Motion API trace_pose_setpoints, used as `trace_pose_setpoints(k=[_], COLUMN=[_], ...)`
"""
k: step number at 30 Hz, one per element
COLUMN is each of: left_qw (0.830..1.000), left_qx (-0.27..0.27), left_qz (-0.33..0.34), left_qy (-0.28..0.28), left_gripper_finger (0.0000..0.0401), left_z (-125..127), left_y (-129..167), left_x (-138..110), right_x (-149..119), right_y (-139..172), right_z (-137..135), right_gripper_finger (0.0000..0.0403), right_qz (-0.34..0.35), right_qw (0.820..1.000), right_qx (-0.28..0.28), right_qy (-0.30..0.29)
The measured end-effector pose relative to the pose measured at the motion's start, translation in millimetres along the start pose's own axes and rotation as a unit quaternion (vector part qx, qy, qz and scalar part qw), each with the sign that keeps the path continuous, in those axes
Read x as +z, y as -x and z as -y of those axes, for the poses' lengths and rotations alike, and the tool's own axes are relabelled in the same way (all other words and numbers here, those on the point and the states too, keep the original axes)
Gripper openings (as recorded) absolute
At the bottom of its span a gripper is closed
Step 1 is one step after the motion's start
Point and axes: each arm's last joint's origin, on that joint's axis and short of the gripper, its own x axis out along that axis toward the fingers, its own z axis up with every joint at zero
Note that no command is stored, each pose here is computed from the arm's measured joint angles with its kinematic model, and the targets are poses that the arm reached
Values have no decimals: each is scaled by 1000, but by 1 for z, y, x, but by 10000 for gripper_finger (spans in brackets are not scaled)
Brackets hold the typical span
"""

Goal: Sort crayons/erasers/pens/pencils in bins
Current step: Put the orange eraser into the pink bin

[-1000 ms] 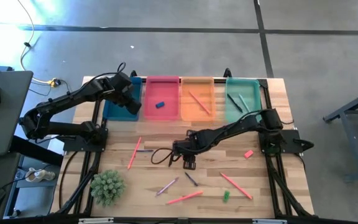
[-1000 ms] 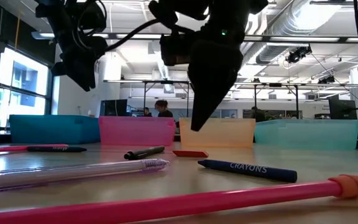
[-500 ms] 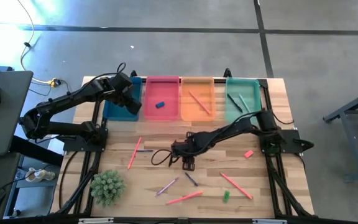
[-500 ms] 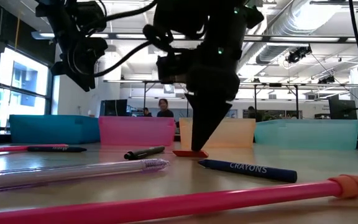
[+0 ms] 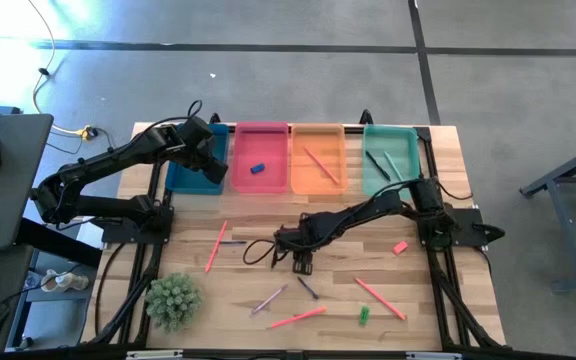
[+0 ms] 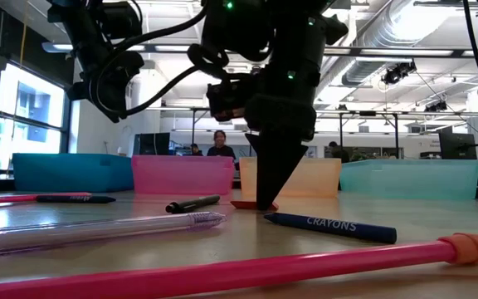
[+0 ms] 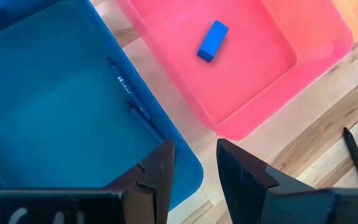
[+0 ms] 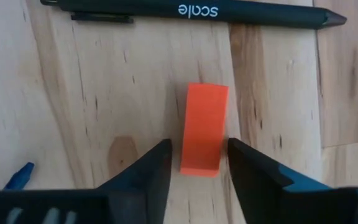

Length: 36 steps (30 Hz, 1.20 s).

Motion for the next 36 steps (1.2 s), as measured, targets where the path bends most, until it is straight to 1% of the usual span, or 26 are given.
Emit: trace_pose_setpoints(k=[6, 11, 22, 28, 33, 36], left_qw=[1000, 1000, 1000, 1000, 1000, 1000], left_qx=[0, 7, 9, 9, 9, 9], left_qz=[0, 2, 2, 2, 2, 2], left_qy=[-8, -9, -19, -23, -23, -23], left_gripper_finger=[110, 110, 110, 110, 110, 110], left_z=[0, 0, -1, -1, -1, -1], left_y=[0, 0, 0, 0, 0, 0], left_x=[0, 0, 0, 0, 0, 0], right_x=[-1, -1, 0, 10, 23, 30], right_y=[-1, -2, 0, 9, 19, 25], right_z=[0, 0, -1, -1, 3, 8], right_gripper_finger=[87, 64, 66, 66, 66, 67], right_qz=[-3, -4, -6, -5, 12, 22], right_qw=[1000, 1000, 1000, 1000, 999, 999], right_qx=[2, 2, 11, 19, 38, 38], right_qy=[0, 1, 1, 10, 2, -6])
